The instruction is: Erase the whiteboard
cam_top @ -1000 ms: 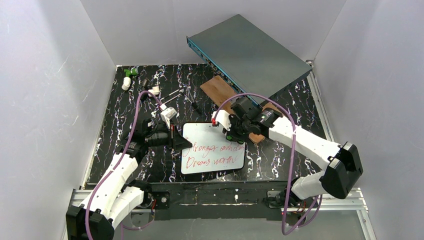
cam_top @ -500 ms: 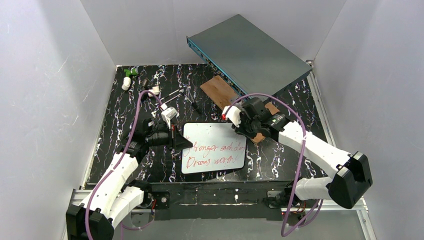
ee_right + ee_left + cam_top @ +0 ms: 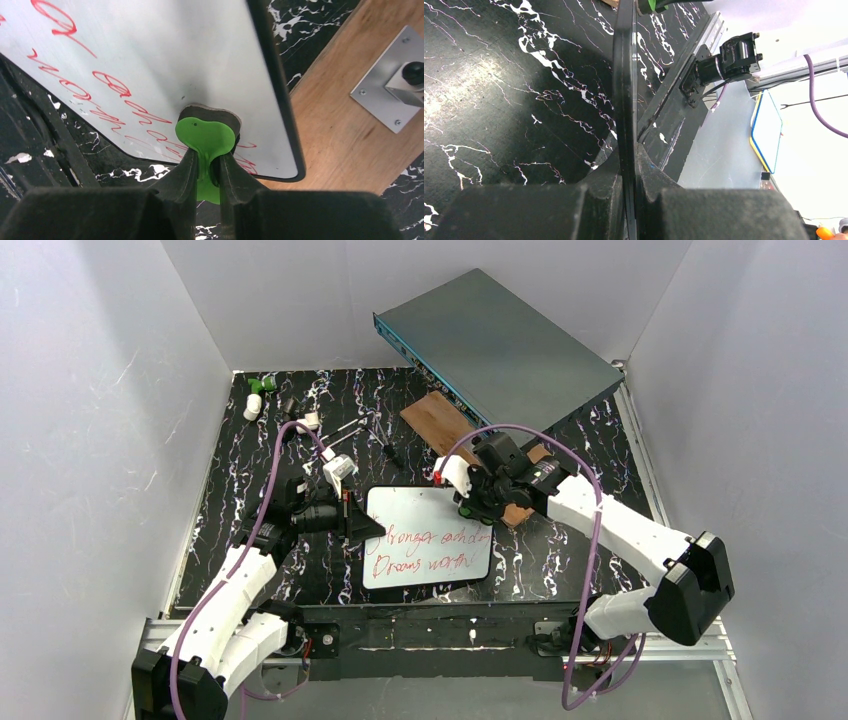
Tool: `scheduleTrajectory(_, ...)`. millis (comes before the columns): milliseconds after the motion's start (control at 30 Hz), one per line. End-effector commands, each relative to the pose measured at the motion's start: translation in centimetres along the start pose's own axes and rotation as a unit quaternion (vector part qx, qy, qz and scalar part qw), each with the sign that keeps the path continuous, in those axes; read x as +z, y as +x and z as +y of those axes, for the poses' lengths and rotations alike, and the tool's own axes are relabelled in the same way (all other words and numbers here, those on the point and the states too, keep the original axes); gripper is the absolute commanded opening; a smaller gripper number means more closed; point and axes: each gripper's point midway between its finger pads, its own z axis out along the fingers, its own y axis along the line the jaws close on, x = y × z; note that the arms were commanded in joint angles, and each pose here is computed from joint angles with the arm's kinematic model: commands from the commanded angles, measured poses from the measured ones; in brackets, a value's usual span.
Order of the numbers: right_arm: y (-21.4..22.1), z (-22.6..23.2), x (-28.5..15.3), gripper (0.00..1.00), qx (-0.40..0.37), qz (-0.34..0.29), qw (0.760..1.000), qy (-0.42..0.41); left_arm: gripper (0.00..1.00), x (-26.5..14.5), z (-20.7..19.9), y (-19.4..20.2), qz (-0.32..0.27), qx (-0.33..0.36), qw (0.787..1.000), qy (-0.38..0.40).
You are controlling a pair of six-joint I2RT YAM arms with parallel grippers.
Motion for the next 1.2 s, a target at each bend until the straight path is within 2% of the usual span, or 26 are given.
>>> scheduleTrajectory(0,-3.2,-3.3,-1.2,0.01,0.005,-0.039,0.997,0.07,0.0,-0.1,-0.1,0.4,0.012,0.047,0.999,0.002)
scheduleTrajectory(133,-1.1,-5.6,-1.5,0.01,0.022,-0.02,0.991,0.127,0.0,-0.1,-0.1,0.5,0.012,0.047,0.999,0.002)
scheduleTrajectory(267,1.5,-5.8,-1.2,0.01,0.014,0.006,0.99,0.144,0.0,-0.1,-0.2,0.4,0.012,0.048,0.999,0.004)
scheduleTrajectory(400,2.8,-3.5,-0.3,0.01,-0.005,0.006,0.996,0.094,0.0,-0.2,-0.3,0.4,0.01,0.051,0.999,0.005)
scheduleTrajectory(600,2.4,0.0,0.5,0.01,-0.028,-0.001,0.999,0.015,0.0,-0.2,-0.4,0.3,0.01,0.051,0.999,0.005)
scheduleTrajectory(767,1.1,0.8,0.7,0.01,-0.037,-0.005,0.999,-0.004,0.0,-0.2,-0.3,0.3,0.009,0.052,0.999,0.003)
scheduleTrajectory(833,0.1,0.1,0.4,0.01,-0.028,-0.01,1.0,0.007,0.0,-0.2,-0.3,0.4,0.01,0.051,0.999,0.004)
scheduleTrajectory(967,-1.4,-3.4,-0.7,0.01,-0.003,-0.017,0.996,0.084,0.0,-0.2,-0.3,0.4,0.011,0.05,0.999,0.004)
scheduleTrajectory(1167,0.9,-7.0,-2.1,0.01,0.027,0.002,0.984,0.174,0.0,-0.2,-0.3,0.4,0.011,0.05,0.999,0.003)
